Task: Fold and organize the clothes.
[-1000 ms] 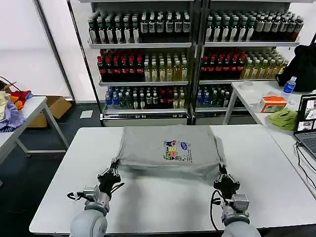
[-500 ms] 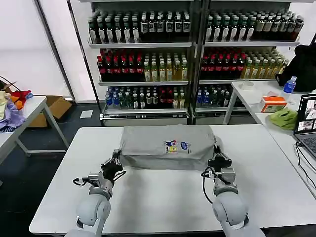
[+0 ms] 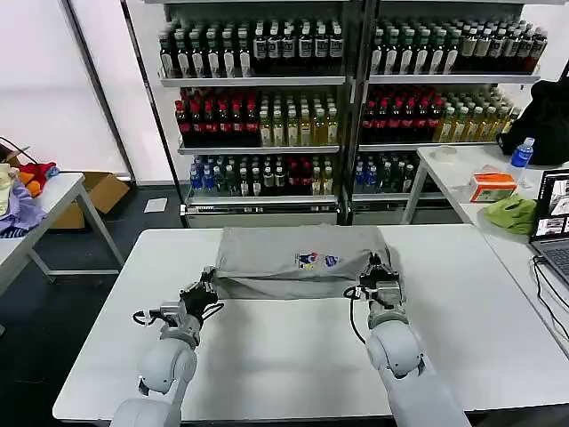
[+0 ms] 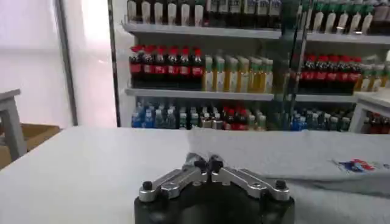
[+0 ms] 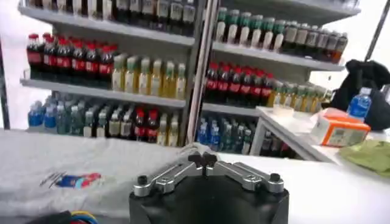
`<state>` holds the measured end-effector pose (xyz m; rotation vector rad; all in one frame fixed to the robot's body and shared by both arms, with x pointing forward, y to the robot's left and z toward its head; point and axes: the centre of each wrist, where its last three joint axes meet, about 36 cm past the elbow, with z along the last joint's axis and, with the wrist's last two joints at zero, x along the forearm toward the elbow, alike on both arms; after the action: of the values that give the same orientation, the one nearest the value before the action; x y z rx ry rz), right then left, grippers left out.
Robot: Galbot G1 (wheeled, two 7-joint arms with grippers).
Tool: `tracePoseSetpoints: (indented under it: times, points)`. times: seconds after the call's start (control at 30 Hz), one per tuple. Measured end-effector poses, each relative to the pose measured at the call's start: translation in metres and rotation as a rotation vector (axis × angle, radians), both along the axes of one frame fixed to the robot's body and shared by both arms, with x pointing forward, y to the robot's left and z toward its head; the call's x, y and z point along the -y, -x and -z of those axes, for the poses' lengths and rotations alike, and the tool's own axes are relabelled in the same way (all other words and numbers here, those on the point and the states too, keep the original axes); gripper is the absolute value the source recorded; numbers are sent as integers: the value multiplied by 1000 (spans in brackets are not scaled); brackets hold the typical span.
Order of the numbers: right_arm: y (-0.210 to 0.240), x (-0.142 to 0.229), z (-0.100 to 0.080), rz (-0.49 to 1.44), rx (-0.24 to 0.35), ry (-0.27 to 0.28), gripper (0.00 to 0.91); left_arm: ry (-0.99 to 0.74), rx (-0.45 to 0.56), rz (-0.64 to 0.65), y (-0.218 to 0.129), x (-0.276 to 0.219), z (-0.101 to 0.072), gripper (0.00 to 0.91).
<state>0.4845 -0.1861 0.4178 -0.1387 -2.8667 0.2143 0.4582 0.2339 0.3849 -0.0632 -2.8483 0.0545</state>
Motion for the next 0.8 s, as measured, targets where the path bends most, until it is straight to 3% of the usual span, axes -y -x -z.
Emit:
tracePoseSetpoints:
  times: [0.33,0.8]
  points:
    - [-10,-16,-7,61,1,-105,907,18,-20,-3,-4,4,-6,907]
    - [31,10,-7,106,-27,-111,907,-15,-56,-17,15,2,-11,907]
